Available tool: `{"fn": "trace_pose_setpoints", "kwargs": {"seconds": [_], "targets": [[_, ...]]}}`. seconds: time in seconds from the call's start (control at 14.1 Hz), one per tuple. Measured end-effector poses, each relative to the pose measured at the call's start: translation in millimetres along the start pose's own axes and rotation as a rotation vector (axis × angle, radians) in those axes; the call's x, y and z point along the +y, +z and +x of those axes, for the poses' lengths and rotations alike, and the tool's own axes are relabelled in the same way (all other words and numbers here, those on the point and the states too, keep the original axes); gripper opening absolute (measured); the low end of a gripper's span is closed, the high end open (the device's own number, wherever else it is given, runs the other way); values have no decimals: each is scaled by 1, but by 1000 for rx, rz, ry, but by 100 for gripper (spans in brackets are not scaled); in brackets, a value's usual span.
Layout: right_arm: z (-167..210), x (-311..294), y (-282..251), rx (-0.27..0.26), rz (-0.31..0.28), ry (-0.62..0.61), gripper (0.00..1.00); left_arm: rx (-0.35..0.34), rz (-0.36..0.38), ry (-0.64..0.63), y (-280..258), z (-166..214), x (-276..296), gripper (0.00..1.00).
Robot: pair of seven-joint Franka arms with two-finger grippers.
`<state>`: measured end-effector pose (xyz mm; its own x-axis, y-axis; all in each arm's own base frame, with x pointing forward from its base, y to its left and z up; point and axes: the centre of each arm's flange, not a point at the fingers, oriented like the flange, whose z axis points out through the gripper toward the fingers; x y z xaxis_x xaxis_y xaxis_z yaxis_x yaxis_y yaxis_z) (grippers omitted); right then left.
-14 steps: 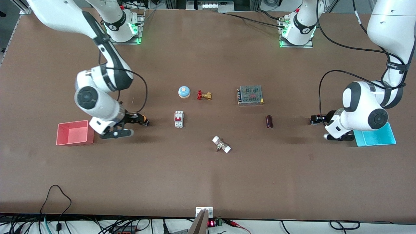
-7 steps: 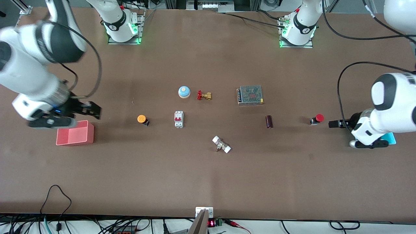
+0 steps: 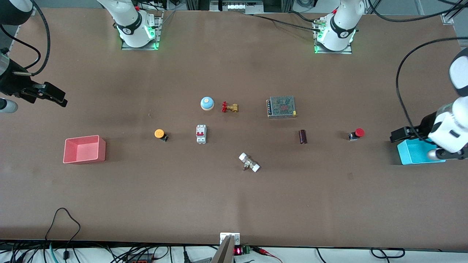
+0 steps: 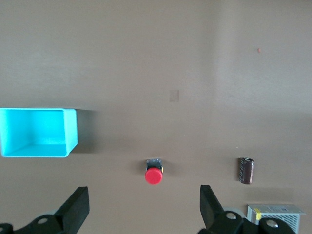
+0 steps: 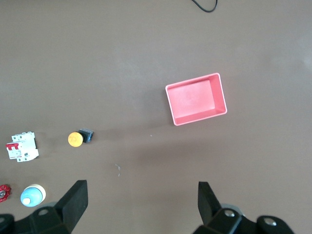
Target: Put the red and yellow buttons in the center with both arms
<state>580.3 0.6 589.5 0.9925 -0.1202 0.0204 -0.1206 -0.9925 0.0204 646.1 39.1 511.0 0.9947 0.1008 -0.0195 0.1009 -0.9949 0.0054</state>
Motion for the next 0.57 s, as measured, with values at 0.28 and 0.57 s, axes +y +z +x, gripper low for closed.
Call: {"fn": "trace_pose_setpoints", "kwargs": {"seconds": [0.28, 0.57], "targets": [[-3, -1, 8, -46, -3, -1, 100, -2, -33, -15, -33, -6, -2, 100], [-7, -9, 8, -68, 1, -14, 100, 8, -33, -28, -39, -7, -5, 100]]}}
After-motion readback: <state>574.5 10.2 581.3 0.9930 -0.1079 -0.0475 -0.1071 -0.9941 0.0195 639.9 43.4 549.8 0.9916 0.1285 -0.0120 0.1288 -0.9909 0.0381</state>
